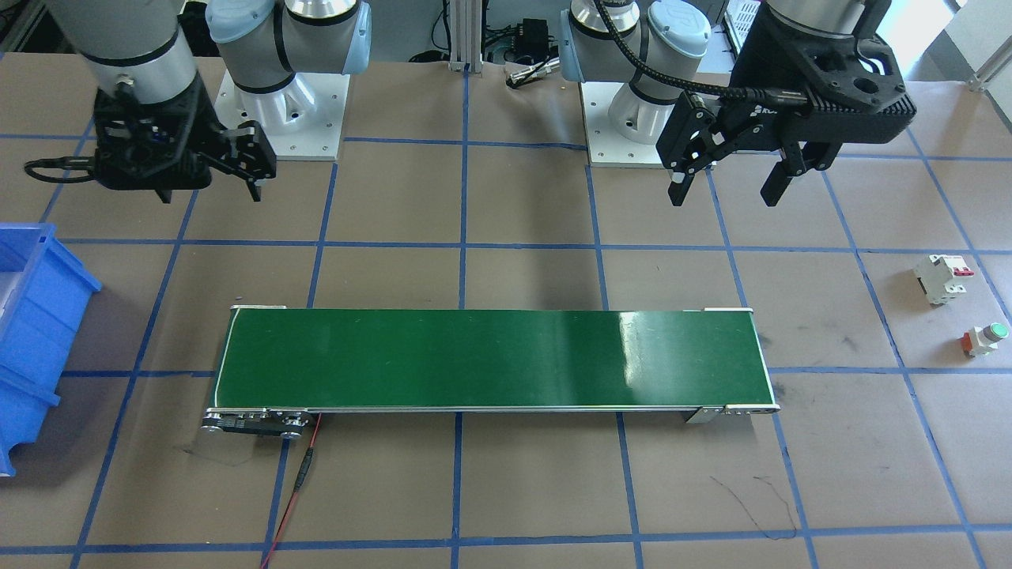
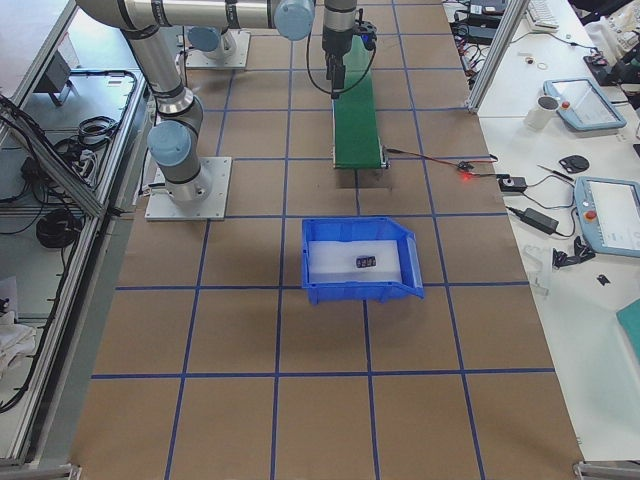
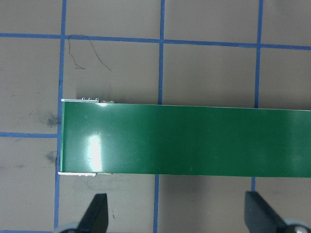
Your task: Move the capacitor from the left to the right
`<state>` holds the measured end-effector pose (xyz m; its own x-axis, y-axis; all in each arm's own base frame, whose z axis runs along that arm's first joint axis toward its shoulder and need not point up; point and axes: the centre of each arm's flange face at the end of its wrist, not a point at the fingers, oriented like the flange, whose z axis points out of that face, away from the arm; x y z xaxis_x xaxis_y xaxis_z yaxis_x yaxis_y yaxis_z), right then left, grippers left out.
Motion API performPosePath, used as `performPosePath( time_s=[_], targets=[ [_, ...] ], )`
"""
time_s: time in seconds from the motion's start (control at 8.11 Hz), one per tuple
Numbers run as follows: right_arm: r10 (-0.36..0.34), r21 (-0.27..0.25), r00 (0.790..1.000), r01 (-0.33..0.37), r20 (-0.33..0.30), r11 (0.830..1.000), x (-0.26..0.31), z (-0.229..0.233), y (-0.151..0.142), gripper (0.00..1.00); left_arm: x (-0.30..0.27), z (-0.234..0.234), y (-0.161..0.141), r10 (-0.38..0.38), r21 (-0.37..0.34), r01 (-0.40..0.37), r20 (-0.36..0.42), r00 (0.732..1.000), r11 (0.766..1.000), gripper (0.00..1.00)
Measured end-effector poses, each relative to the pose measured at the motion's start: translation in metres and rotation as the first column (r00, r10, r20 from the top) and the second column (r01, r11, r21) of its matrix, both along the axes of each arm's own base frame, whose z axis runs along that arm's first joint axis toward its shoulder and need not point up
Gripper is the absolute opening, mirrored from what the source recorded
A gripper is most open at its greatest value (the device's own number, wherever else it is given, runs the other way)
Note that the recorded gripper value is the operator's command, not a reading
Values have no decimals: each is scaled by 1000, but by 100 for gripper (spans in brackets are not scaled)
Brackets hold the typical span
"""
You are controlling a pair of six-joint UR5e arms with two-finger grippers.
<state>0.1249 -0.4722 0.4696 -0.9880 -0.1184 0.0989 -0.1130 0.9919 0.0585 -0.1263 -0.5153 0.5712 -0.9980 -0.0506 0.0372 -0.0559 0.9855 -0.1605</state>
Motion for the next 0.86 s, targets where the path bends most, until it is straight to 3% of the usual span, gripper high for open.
performPosePath(
  time_s=[0.37,0.86],
  targets=[
    [55,-5,998,-55,2,998,41,0,12,100,0,0,0,0,0,0,0,1000,1000,100],
    [66,3,997,-66,38,998,47,-3,12,100,0,0,0,0,-1,0,0,1000,1000,100]
  ],
)
